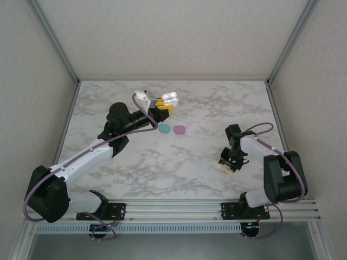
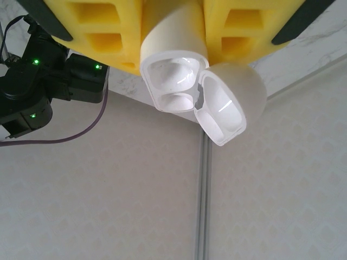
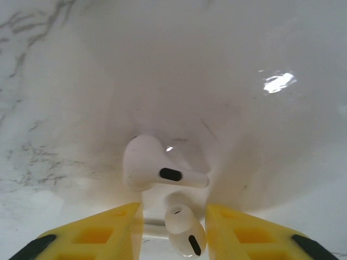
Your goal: Insert wireless bluetooth earbuds into charging case
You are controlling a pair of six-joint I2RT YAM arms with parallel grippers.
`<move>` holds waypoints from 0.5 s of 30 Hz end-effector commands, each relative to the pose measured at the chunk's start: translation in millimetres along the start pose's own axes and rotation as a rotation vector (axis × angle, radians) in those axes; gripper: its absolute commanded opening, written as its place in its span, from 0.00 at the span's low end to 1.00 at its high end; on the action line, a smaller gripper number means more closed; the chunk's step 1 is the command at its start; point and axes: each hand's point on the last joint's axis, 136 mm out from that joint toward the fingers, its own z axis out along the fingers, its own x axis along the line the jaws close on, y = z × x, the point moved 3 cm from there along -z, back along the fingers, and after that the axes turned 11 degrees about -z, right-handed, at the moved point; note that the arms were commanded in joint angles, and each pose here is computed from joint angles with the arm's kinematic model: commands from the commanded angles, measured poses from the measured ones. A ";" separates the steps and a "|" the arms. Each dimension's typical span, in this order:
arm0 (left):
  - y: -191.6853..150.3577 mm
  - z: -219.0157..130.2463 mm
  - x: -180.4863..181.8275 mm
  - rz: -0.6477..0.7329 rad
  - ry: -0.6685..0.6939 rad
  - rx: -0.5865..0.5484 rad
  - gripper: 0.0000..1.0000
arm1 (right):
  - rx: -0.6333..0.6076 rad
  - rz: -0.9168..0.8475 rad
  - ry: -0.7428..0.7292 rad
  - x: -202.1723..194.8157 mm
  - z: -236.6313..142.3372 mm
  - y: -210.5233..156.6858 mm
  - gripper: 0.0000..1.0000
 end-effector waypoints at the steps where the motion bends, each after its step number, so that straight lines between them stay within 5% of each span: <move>1: 13.1 -0.9 -7.0 0.032 -0.016 -0.028 0.00 | 0.011 -0.069 -0.009 6.4 -2.8 1.4 0.31; 15: 14.9 -3.8 -5.3 0.039 0.009 -0.033 0.00 | 0.063 -0.450 -0.043 66.8 3.7 -4.5 0.29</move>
